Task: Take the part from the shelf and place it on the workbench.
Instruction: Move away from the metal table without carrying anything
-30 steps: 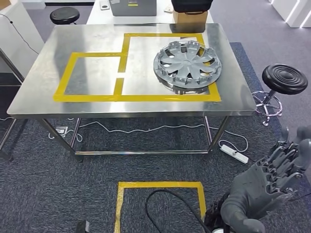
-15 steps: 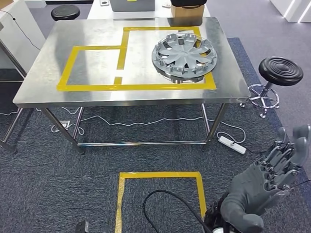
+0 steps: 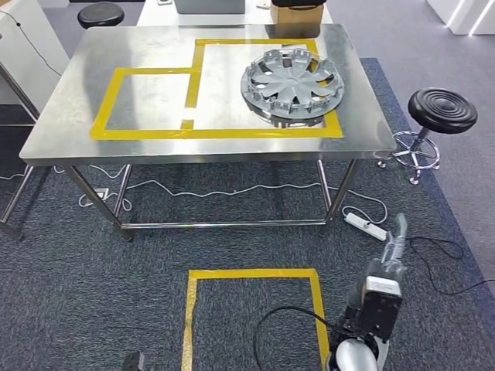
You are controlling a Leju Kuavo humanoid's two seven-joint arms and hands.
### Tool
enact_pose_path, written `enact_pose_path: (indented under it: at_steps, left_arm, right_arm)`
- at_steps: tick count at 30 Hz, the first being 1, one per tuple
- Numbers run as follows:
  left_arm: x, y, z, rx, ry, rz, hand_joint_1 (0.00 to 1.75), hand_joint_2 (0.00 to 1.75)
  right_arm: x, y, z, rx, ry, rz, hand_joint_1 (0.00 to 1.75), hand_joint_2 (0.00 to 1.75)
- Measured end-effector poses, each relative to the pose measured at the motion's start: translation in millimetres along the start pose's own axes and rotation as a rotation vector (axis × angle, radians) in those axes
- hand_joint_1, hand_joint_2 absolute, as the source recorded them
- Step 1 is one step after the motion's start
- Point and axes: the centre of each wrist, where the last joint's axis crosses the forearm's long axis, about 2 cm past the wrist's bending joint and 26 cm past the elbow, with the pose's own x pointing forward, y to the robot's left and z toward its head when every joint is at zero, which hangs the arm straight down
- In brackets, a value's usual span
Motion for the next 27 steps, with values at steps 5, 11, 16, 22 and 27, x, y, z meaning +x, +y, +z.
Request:
enact_pose_path:
  at_steps: [5,11,16,22,27]
  left_arm:
    - [-0.3,-0.3,0.1,-0.004,-0.004,-0.006,0.00,0.00]
    - [-0.5,0.6,0.1,-0.005,-0.010,-0.013,0.00,0.00]
    - [-0.5,2.3,-0.1,-0.002,-0.017,-0.015,0.00,0.00]
    - [-1.2,3.9,-0.1,0.001,-0.020,-0.018,0.00,0.00]
    - [-0.9,6.2,-0.3,0.021,0.018,-0.083,0.00,0.00]
  right_arm:
    - [-72.1,-24.7,31.1,0.073,0.263,0.077,0.00,0.00]
    - [-126.3,-40.1,96.1,0.123,0.600,-0.013,0.00,0.00]
    - [-137.1,-47.5,139.6,0.111,0.837,0.012,0.00,0.00]
    - [-137.9,-61.3,175.2,0.111,1.096,0.082,0.00,0.00]
    - [-135.4,-73.0,193.4,0.118,1.355,0.293,0.00,0.00]
